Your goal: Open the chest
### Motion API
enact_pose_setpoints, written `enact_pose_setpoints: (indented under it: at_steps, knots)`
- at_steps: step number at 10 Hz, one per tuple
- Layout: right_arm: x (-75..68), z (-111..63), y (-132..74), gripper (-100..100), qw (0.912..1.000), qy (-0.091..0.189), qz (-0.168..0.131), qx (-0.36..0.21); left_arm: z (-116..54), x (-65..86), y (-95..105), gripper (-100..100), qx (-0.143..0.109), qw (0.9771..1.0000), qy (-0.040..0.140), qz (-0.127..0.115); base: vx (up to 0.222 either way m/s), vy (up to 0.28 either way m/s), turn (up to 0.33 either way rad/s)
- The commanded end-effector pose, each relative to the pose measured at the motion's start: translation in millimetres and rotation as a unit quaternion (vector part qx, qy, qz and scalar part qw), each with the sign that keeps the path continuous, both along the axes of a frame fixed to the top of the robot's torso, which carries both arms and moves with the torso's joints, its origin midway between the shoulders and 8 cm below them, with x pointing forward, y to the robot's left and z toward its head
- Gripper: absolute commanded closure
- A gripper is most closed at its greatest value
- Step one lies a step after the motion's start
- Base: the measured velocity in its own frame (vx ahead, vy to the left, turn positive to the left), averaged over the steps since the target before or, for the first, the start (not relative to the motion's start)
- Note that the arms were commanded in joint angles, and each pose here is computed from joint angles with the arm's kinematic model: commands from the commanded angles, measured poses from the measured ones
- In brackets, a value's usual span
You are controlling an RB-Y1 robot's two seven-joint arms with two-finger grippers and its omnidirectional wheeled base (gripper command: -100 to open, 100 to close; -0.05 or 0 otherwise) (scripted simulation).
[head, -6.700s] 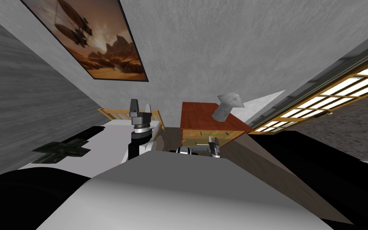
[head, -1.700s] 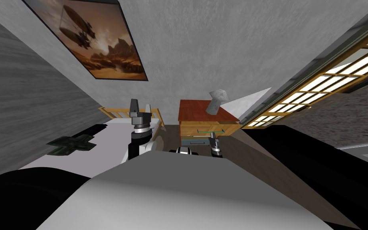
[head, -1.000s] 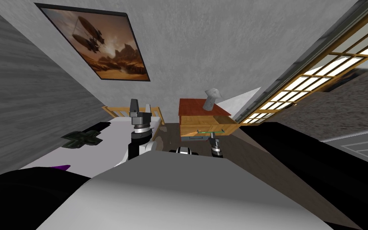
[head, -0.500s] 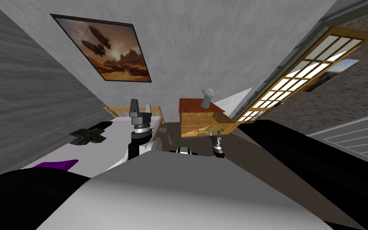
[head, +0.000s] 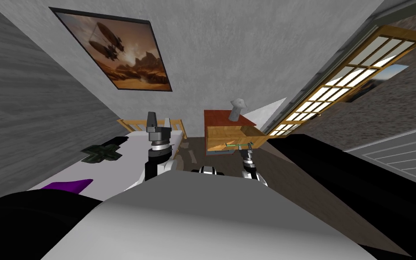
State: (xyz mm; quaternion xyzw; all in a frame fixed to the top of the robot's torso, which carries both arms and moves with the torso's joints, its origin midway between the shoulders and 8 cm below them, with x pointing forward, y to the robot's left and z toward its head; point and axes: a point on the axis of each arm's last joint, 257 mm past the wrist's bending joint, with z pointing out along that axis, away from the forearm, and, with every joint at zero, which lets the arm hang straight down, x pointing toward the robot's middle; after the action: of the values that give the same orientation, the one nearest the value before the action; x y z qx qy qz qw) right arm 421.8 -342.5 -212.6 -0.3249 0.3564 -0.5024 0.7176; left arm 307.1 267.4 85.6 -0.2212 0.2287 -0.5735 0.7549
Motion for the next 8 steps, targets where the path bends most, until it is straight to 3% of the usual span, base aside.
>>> enact_pose_setpoints:
  at_steps: [1, 2, 3, 8]
  knots:
    - [17.9, 18.6, -11, -100, 1.0000, -0.003, 0.003, 0.002, 0.0, 0.0, 0.0, 0, 0.000, 1.0000, 0.000, 0.000, -0.065, 0.054, -0.020]
    - [10.3, 7.4, -9, -100, 1.0000, 0.008, 0.002, 0.001, 0.0, 0.0, 0.0, 0, 0.000, 1.0000, 0.000, 0.000, -0.021, 0.020, -0.012]
    - [10.7, 5.0, -11, 0, 0.9999, 0.013, 0.001, 0.003, 0.0, 0.0, 0.0, 0, 0.000, 1.0000, 0.000, 0.000, 0.000, 0.000, 0.000]
    - [9.1, -2.5, -12, 0, 0.9997, 0.023, -0.002, 0.003, 0.0, 0.0, 0.0, 0, 0.000, 1.0000, 0.000, 0.000, 0.000, 0.000, 0.000]
